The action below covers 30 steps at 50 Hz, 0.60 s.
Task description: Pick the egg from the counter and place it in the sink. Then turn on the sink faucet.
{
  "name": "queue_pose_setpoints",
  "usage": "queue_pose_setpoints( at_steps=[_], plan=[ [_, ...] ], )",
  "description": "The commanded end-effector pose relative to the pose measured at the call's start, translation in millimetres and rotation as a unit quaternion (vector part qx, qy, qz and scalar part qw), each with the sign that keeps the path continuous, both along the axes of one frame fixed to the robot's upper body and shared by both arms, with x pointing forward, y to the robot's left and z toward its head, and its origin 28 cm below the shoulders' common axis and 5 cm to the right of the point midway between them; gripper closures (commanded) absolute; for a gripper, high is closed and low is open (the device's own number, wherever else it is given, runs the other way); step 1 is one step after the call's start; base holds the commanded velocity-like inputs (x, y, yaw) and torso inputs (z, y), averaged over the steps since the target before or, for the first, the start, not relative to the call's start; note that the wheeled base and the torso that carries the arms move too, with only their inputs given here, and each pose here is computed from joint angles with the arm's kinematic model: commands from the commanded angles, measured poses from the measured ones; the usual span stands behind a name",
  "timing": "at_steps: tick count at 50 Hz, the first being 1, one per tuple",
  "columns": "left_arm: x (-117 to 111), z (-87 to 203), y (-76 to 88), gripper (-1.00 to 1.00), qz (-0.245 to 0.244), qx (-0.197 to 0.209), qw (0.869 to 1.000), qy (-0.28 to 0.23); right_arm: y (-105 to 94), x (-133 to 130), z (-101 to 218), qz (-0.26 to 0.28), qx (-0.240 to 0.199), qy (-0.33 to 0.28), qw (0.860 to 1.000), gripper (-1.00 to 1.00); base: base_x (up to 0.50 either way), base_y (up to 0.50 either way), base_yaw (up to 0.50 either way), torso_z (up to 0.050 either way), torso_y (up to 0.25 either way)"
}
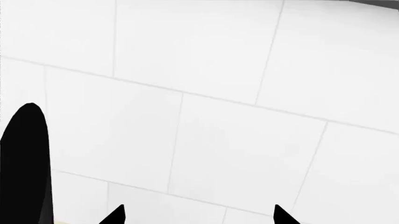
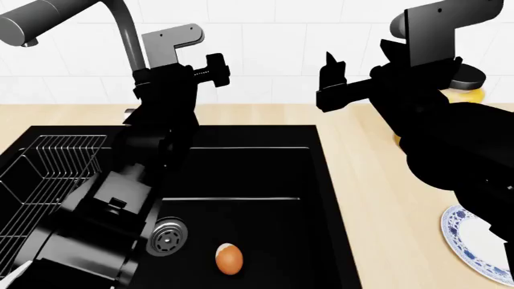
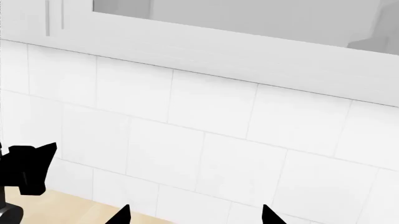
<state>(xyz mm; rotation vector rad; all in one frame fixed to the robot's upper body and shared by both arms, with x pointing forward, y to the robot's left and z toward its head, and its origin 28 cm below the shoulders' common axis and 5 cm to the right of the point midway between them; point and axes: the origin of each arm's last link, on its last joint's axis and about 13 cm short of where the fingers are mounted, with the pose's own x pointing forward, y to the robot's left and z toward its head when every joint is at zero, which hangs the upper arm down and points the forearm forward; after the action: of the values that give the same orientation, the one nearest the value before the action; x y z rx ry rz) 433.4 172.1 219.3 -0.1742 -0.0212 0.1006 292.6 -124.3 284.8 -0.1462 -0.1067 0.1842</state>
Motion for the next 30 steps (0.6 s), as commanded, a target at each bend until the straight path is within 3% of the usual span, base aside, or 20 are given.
queue_pose_setpoints(
  at_steps=[1,30],
  plan=[
    [2.3,-8.7,3.2,-1.0,0.013,0.014,1.0,-0.002,-0.1,0.3,-3.5,0.003,0.003,0.004,1.0,-1.0,0.0,0.0,0.0,0.0,0.0],
    [-2.3,-35.5,4.2,-1.0,0.01,0.029,0.999,0.015,1.2,1.9,-9.1,0.012,0.007,0.01,1.0,-1.0,0.0,0.0,0.0,0.0,0.0]
  ],
)
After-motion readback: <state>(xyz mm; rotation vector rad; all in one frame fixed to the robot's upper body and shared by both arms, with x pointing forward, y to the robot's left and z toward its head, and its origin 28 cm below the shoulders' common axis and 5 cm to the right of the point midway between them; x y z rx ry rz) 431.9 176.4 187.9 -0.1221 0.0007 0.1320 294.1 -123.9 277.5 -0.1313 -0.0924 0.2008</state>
